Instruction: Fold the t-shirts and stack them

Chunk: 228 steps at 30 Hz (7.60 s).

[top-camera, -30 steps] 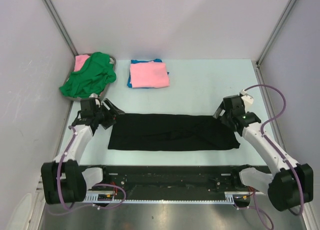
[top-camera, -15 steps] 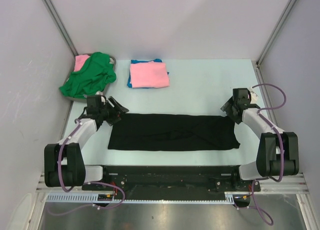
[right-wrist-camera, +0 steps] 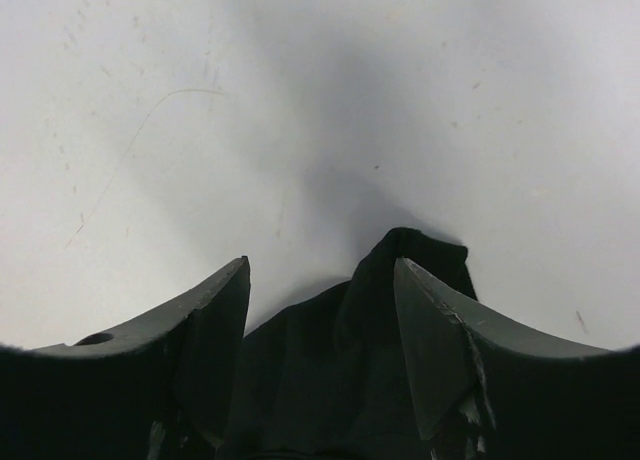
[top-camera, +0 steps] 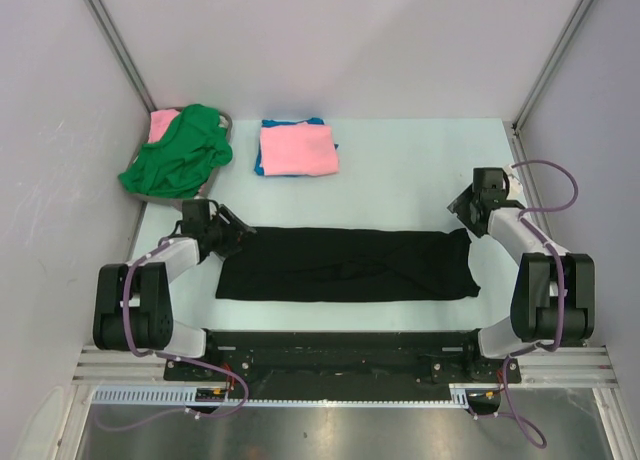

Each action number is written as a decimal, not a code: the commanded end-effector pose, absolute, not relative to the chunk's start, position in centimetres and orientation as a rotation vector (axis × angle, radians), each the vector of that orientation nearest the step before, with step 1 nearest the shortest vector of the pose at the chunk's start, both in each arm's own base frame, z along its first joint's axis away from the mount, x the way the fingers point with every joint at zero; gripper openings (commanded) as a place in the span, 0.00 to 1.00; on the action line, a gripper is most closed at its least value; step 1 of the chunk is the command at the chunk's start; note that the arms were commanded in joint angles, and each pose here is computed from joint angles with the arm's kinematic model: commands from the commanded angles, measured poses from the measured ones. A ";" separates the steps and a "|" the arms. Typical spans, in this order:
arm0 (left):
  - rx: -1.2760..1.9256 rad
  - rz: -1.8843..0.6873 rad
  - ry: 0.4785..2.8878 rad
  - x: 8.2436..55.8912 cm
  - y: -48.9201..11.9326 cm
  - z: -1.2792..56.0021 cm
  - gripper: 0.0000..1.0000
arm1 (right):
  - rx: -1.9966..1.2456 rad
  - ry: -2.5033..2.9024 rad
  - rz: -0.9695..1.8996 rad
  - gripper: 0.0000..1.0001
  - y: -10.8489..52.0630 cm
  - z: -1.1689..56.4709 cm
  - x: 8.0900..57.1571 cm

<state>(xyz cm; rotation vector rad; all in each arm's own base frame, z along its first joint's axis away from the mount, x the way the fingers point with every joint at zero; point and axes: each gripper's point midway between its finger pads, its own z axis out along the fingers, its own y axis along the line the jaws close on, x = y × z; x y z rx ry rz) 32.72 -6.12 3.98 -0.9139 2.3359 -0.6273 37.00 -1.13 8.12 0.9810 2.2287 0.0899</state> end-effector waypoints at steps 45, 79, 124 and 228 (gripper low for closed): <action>-1.032 -0.532 2.261 32.4 -3.6 2.8 0.68 | 1.305 2.023 0.055 0.26 -9.4 5.7 40.3; -0.658 -0.803 2.228 31.3 -7.7 14.7 1.00 | 0.176 2.609 0.506 0.65 14.0 7.3 33.2; -0.663 -0.842 2.212 29.8 -7.5 13.9 1.00 | 0.091 2.609 0.246 0.23 15.0 8.6 22.4; -0.653 -0.851 2.246 29.5 -7.7 11.6 1.00 | 0.983 2.219 -0.001 0.61 -3.3 5.1 37.5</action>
